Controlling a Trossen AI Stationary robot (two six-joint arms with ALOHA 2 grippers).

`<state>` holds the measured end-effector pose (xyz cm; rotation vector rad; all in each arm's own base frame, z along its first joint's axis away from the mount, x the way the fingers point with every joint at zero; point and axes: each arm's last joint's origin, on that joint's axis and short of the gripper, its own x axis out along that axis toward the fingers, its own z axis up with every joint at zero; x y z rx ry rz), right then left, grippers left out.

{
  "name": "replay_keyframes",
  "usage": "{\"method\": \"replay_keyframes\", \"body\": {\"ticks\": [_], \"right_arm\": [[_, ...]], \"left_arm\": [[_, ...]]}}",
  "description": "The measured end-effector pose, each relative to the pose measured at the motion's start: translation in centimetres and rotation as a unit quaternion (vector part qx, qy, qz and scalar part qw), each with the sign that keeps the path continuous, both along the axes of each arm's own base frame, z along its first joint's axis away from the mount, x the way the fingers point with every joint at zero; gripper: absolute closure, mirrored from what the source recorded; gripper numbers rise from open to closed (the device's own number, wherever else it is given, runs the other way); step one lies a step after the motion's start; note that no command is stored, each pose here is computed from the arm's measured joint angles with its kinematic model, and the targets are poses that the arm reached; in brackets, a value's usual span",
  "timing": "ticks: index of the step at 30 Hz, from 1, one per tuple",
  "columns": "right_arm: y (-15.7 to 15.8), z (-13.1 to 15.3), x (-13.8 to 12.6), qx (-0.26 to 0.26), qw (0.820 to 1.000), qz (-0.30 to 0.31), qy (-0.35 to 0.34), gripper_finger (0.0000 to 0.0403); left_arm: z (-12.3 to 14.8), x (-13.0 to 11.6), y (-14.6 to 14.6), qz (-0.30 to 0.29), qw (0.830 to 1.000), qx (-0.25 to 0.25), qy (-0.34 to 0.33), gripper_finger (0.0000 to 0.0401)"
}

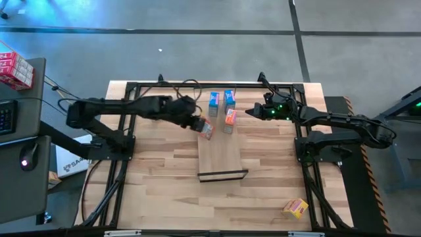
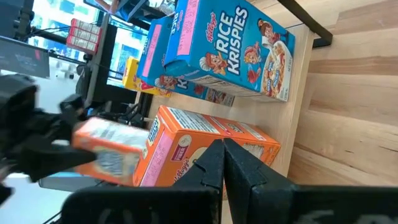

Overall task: Stack cereal on shelf
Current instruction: Put the orange cereal box on the shelf aligned with the other orange cereal box

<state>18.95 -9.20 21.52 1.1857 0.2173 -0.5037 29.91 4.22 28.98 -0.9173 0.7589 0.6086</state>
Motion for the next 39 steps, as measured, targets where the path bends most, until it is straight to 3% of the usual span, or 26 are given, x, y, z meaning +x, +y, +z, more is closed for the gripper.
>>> {"method": "replay_keyframes", "body": {"ticks": [10, 33, 39], "right_arm": [[0.0, -0.1, 0.0, 0.0, 1.0, 0.006, 0.003, 0.0403], [0.0, -0.1, 0.0, -0.004, 1.0, 0.006, 0.005, 0.0403], [0.0, -0.1, 0.0, -0.004, 1.0, 0.006, 0.005, 0.0403]], "left_arm": [[-2.3, 2.4, 0.5, 0.01, 1.0, 0.003, -0.003, 0.0266], [-2.2, 2.4, 1.5, 0.017, 1.0, 0.018, -0.009, 0.0265], [-2.5, 1.9, 1.9, 0.015, 0.999, 0.021, 0.019, 0.0265]]}}
